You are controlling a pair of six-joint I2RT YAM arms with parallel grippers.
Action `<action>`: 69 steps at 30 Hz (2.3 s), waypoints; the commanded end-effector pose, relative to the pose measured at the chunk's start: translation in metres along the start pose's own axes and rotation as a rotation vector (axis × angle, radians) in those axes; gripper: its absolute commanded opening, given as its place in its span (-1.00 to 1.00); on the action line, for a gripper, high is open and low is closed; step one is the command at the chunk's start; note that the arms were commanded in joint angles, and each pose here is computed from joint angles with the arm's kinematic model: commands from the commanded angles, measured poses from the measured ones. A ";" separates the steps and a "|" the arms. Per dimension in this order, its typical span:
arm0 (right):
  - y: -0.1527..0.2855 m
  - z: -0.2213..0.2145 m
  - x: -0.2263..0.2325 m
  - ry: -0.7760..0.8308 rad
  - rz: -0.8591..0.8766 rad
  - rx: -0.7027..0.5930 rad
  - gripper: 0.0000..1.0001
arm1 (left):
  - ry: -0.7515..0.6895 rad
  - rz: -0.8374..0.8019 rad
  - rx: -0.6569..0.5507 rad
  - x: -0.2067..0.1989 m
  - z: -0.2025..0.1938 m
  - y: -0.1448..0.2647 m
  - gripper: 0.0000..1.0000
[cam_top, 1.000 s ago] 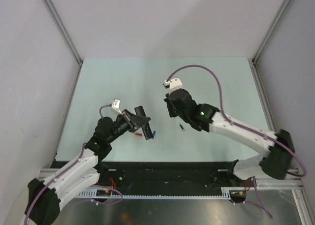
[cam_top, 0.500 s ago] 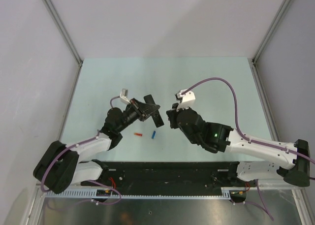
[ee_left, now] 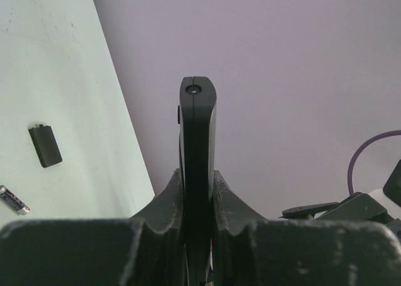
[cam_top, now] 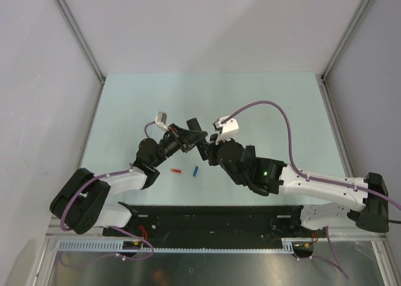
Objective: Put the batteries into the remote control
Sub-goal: Load the battery into the remote control.
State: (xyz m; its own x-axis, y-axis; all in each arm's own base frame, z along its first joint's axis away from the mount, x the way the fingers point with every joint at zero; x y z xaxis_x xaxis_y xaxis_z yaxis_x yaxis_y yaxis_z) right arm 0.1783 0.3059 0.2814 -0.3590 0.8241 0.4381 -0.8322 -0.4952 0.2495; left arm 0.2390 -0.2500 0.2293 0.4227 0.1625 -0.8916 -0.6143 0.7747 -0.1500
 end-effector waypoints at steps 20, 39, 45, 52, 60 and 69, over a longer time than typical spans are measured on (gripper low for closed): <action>-0.010 -0.008 0.018 0.053 0.026 0.016 -1.00 | -0.022 -0.109 -0.011 -0.027 0.005 -0.001 -0.99; -0.015 -0.048 0.013 0.005 0.000 0.321 -1.00 | -0.058 -0.161 -0.091 -0.049 0.024 -0.001 -1.00; -0.020 -0.058 0.008 -0.011 -0.022 0.384 -1.00 | -0.059 -0.190 -0.097 -0.059 0.027 0.001 -1.00; -0.026 -0.071 0.004 -0.004 -0.051 0.464 -1.00 | -0.068 -0.241 -0.115 -0.076 0.032 0.004 -1.00; -0.028 -0.078 0.002 0.017 -0.065 0.514 -1.00 | -0.060 -0.260 -0.104 -0.079 0.031 0.006 -1.00; -0.028 -0.067 0.002 0.027 -0.079 0.467 -0.82 | -0.049 -0.242 -0.101 -0.072 0.027 0.007 -1.00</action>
State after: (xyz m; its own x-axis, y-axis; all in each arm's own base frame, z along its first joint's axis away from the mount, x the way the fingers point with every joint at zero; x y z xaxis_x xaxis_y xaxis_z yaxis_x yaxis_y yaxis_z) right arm 0.1920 0.3369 0.2465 -0.3010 0.8564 0.4196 -0.6797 -0.5012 0.5355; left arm 0.2413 -0.2433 0.2205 0.3825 0.2271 -0.8956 -0.6432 0.7614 -0.0816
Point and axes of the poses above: each gripper's point midway between its finger pads, its own y axis back along the fingers, its own x axis along the line the jaws close on, z = x × y, the point moved 4 cm from there along y, back along the fingers, and after that the axes turned 12 degrees about -y, right-handed, at the moved point
